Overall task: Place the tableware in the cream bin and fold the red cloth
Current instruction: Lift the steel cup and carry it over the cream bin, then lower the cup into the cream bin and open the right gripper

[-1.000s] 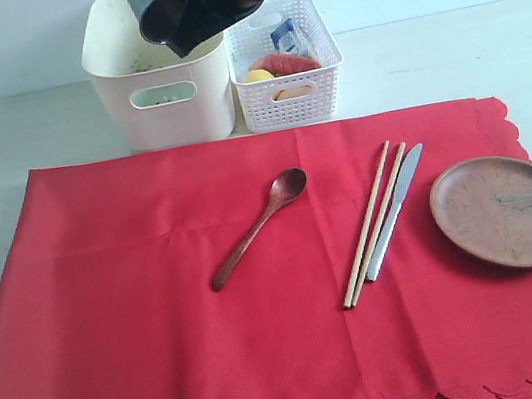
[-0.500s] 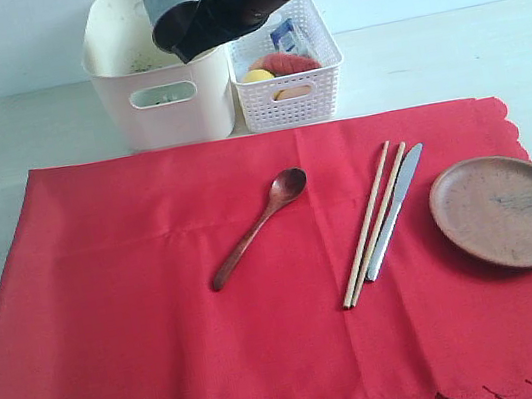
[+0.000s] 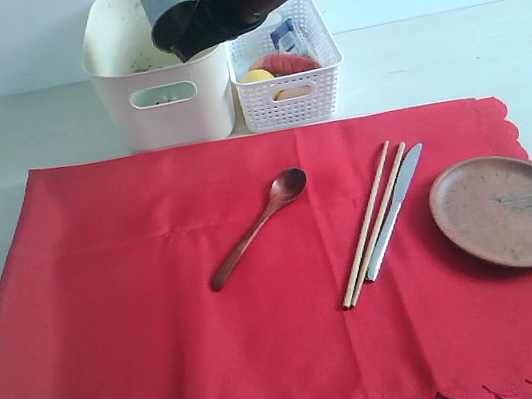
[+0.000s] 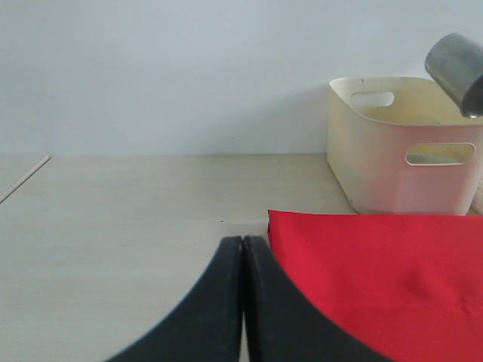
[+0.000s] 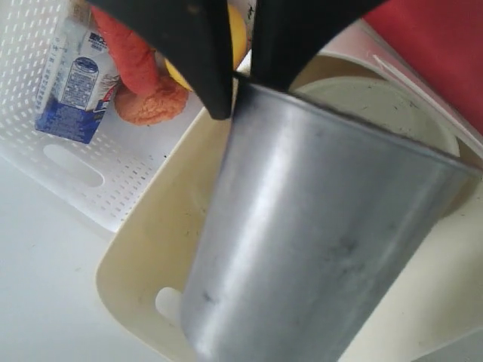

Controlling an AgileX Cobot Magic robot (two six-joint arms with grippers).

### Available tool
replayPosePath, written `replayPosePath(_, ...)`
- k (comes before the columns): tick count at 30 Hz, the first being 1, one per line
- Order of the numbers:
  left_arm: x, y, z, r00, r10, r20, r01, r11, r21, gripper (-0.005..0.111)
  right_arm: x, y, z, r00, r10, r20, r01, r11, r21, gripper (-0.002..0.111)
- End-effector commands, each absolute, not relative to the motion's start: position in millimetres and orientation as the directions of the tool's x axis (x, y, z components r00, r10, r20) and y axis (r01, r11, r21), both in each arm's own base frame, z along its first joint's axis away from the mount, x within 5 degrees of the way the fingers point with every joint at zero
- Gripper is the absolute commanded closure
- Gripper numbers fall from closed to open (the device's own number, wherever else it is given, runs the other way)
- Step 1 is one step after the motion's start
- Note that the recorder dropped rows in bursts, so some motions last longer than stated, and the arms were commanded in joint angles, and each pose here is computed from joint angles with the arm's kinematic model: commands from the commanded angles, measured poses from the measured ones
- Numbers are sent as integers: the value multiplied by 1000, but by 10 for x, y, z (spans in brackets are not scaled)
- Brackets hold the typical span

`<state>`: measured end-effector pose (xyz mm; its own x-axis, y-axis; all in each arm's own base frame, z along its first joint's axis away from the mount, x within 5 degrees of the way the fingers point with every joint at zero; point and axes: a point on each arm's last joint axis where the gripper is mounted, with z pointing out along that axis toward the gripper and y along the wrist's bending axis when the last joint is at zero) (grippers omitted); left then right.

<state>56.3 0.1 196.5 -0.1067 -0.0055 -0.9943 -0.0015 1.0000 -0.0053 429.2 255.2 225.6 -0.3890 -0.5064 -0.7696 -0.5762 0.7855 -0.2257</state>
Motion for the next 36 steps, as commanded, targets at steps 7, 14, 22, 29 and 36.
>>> replayPosePath(7, 560, 1, 1961, -100, -12, -995, -4, 1000, -12, 104, 4314, 2554, 2306, -372, -489, -789, -569, 792, -222, 62)
replayPosePath(14, 560, 1, 1961, -100, -12, -995, -4, 1000, -12, 104, 4303, 2539, 2283, -428, -453, -782, -545, 819, -177, 56)
replayPosePath(22, 560, 1, 1961, -100, -12, -995, -4, 1000, -12, 104, 4249, 2469, 2212, -540, -459, -705, -513, 844, -156, 57)
replayPosePath(29, 560, 1, 1961, -100, -12, -995, -4, 1000, -12, 104, 4161, 2395, 2456, -531, -496, -687, -523, 830, -195, 57)
replayPosePath(36, 560, 1, 1961, -100, -12, -995, -4, 1000, -12, 104, 4001, 2255, 2771, -543, -549, -635, -528, 812, -250, 57)
